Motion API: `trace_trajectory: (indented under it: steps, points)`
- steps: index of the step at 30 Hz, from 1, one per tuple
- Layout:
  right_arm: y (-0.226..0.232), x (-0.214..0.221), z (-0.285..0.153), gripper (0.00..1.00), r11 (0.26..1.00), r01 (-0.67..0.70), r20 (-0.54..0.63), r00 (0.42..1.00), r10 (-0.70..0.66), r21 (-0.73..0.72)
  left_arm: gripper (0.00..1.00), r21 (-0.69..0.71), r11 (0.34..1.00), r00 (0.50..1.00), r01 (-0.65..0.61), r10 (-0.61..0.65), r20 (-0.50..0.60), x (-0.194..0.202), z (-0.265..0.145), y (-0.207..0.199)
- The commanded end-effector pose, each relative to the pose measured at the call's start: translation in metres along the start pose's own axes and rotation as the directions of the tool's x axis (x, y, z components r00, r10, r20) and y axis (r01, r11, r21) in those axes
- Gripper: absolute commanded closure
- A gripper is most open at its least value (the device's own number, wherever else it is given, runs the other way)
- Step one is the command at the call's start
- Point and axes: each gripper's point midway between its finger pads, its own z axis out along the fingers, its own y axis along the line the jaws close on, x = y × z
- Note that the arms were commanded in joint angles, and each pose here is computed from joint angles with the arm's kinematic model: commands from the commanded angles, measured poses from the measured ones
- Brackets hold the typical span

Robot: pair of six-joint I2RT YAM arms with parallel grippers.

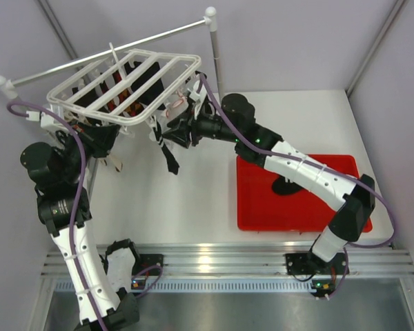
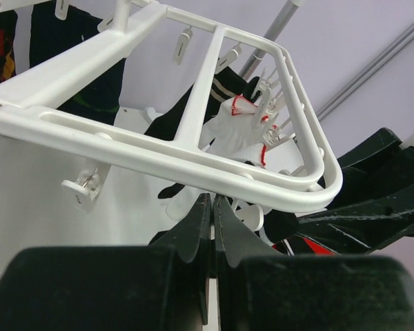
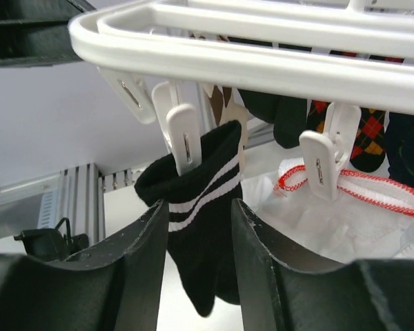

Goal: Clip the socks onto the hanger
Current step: Clamp the sock onto the hanger, then open the clamp at the hanger.

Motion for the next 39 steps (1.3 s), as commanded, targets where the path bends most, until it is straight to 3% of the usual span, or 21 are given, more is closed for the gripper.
trace_trajectory:
  steps: [1, 8, 13, 17, 28, 39]
  points:
    - [0.015, -0.046, -0.023, 0.58, 0.998, 0.059, 0.096, 0.994, -0.057, -0.015, 0.97, 0.046, 0.999, 0.999, -0.024, 0.023, 0.025, -0.007, 0.0, -0.01]
    - [0.062, -0.065, -0.029, 0.61, 0.984, 0.057, 0.152, 0.988, -0.032, -0.166, 1.0, 0.056, 0.998, 1.0, 0.001, -0.001, 0.011, -0.003, 0.0, -0.011]
    - [0.096, -0.062, -0.006, 0.63, 0.965, 0.091, 0.165, 0.985, -0.05, -0.246, 1.0, 0.058, 0.998, 1.0, 0.007, -0.008, 0.01, -0.002, -0.002, -0.012]
    - [0.104, -0.066, 0.012, 0.63, 0.965, 0.133, 0.198, 0.976, -0.088, -0.227, 1.0, 0.061, 0.998, 1.0, 0.008, -0.008, 0.009, -0.002, -0.003, -0.014]
    - [0.061, -0.046, 0.051, 0.58, 0.979, 0.204, 0.217, 0.956, -0.198, -0.004, 1.0, 0.067, 0.997, 0.999, 0.038, -0.037, -0.007, 0.001, -0.005, -0.017]
    - [0.052, -0.043, 0.063, 0.56, 0.972, 0.235, 0.231, 0.944, -0.235, 0.027, 1.0, 0.063, 0.997, 0.999, 0.037, -0.036, -0.016, 0.004, -0.007, -0.018]
